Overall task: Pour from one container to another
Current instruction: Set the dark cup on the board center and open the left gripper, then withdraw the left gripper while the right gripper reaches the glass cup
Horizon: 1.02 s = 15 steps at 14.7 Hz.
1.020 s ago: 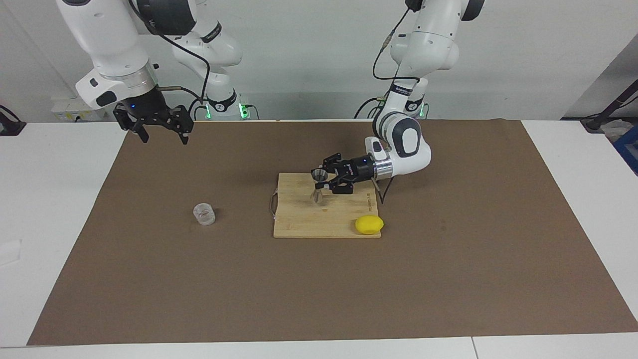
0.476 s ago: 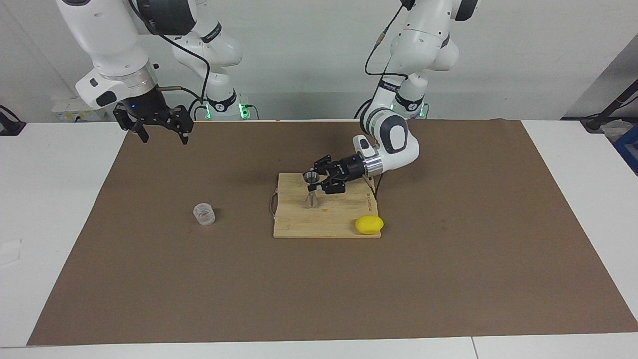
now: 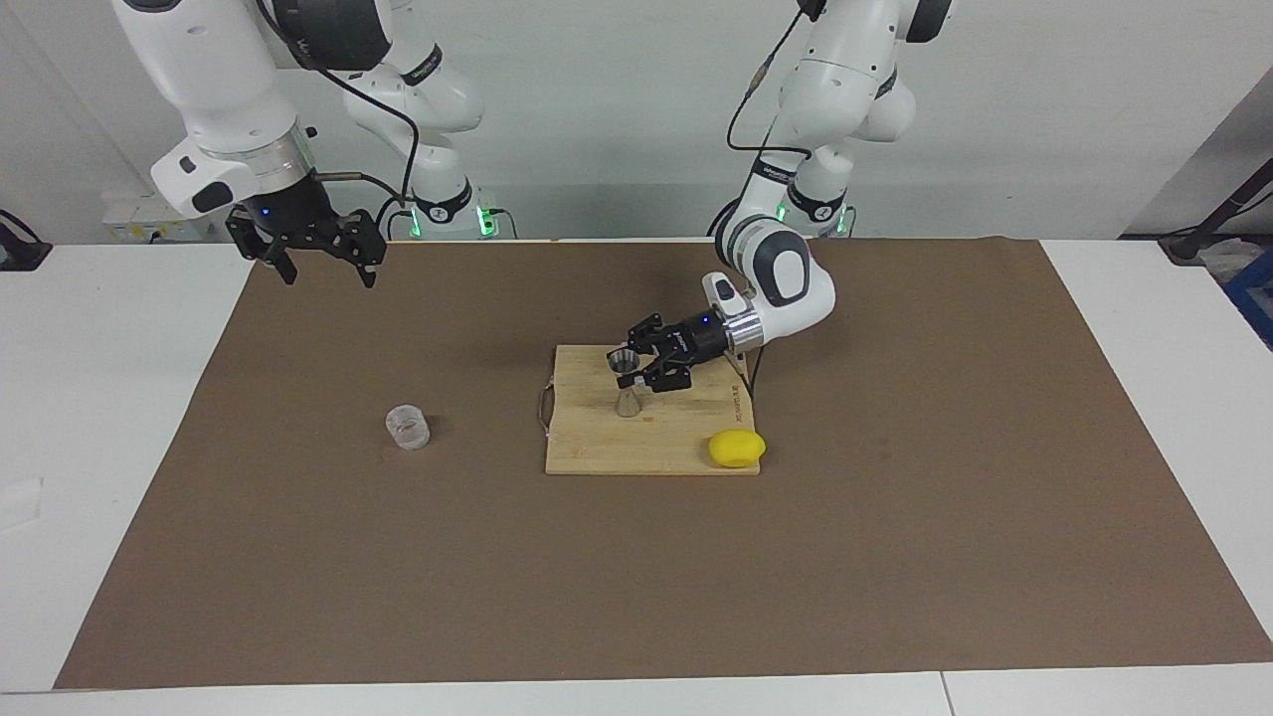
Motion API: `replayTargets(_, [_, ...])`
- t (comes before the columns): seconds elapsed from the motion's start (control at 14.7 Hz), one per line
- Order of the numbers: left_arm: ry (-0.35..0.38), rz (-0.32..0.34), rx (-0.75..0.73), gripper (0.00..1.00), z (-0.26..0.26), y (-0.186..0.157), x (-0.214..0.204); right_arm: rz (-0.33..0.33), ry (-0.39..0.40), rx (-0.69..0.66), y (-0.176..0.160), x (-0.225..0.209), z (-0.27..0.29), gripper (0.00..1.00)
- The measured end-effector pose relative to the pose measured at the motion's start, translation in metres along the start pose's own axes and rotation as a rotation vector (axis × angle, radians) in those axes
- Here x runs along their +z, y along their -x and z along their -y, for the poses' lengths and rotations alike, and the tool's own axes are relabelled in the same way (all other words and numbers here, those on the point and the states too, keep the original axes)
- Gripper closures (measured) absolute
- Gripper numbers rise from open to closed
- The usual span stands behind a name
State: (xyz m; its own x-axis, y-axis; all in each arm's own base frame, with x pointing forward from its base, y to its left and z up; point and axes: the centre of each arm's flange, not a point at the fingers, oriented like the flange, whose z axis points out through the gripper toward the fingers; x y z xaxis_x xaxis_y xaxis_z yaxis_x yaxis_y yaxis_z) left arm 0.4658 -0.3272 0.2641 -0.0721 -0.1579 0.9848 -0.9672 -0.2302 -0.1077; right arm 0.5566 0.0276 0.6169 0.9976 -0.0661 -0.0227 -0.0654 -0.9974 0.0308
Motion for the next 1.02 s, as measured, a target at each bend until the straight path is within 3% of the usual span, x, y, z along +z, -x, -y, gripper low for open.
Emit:
replayTargets(0.14, [-0.003, -0.002, -0.005, 0.50, -0.001, 0.000, 0.001, -0.002, 0.000, 0.008, 0.000, 0.000, -0.001, 0.00])
replayTargets(0.2, [-0.004, -0.002, -0.006, 0.50, -0.002, 0.000, 0.002, -0.010, -0.002, 0.043, -0.001, 0.000, -0.003, 0.06])
replayTargets(0.34, [-0.005, -0.002, -0.007, 0.49, -0.002, 0.000, 0.002, -0.024, -0.024, 0.181, -0.005, 0.002, -0.014, 0.07])
replayTargets(0.68, [-0.058, 0.029, -0.017, 0.00, 0.016, 0.010, -0.017, -0.003, -0.131, 0.545, -0.015, 0.038, -0.064, 0.07])
replayTargets(1.02, [-0.076, 0.065, 0.009, 0.00, 0.046, 0.024, -0.056, 0.138, -0.257, 0.935, -0.012, 0.111, -0.105, 0.07])
